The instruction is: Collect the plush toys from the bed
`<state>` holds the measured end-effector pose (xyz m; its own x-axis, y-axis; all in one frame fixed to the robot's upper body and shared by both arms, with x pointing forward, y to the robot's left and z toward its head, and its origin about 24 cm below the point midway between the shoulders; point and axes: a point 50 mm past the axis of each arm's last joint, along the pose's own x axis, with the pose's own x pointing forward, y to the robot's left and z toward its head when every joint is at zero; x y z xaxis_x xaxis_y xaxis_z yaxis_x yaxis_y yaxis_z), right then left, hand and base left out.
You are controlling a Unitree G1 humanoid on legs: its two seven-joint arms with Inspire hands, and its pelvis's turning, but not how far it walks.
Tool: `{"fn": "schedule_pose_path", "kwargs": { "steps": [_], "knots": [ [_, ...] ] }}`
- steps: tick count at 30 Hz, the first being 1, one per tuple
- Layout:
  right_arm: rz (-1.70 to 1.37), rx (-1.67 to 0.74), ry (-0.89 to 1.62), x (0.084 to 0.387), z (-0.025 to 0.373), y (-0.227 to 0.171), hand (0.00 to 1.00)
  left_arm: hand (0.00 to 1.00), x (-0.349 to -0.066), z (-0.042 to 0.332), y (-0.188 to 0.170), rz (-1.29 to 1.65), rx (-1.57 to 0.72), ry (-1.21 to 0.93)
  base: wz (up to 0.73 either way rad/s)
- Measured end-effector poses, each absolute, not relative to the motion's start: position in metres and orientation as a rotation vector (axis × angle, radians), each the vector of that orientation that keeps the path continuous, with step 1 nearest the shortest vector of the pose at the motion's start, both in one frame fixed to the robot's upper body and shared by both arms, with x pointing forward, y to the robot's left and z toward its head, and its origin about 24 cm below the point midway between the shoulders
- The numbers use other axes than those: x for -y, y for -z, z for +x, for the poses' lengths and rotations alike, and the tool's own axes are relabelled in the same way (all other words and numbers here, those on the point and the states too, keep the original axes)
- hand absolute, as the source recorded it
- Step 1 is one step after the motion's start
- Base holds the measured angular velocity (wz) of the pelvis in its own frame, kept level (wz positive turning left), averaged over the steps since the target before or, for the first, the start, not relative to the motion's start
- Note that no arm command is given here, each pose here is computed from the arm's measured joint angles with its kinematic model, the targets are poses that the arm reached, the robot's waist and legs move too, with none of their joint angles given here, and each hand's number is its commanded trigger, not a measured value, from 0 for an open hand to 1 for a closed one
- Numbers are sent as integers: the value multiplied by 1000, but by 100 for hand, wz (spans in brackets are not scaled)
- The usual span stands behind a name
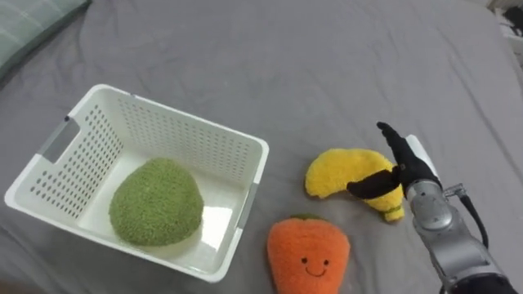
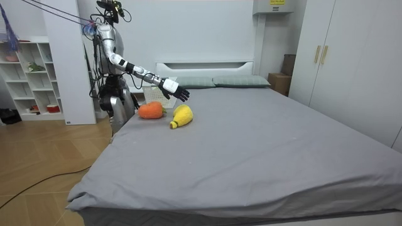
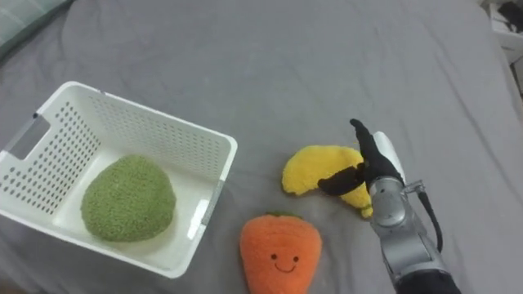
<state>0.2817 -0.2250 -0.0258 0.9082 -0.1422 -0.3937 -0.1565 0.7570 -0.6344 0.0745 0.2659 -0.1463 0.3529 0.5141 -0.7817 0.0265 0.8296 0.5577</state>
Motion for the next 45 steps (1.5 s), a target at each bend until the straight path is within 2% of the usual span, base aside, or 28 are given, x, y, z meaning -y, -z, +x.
{"fn": "schedule_pose_path", "kwargs": {
  "steps": [5, 9, 20, 28, 29, 30, 31, 32, 45],
  "knots": [
    [-744, -460, 3, 227, 283, 30, 0, 0, -266, 71, 147, 492, -1180, -373, 15],
    [-769, -505, 69, 240, 284, 36, 0, 0, -266, 71, 147, 495, -1178, -368, 21],
    [-830, -542, 174, 260, 285, 40, 0, 0, -263, 87, 143, 517, -1112, -337, 12],
    [-1045, -601, 212, 290, 274, 40, 0, 0, -265, 85, 144, 513, -1137, -325, 10],
    [-1058, -603, 216, 292, 273, 39, 5, 0, -265, 85, 144, 513, -1138, -324, 16],
    [-1090, -611, 219, 295, 271, 40, 18, 0, -266, 84, 144, 513, -1142, -324, 9],
    [-1117, -617, 219, 298, 271, 40, 82, 0, -266, 84, 144, 513, -1145, -324, 7],
    [-1130, -620, 219, 299, 270, 40, 100, 0, -266, 84, 144, 513, -1145, -324, 4],
    [-1189, -636, 274, 314, 266, 35, 100, 0, -261, 81, 147, 506, -1175, -272, 3]
  ]
}}
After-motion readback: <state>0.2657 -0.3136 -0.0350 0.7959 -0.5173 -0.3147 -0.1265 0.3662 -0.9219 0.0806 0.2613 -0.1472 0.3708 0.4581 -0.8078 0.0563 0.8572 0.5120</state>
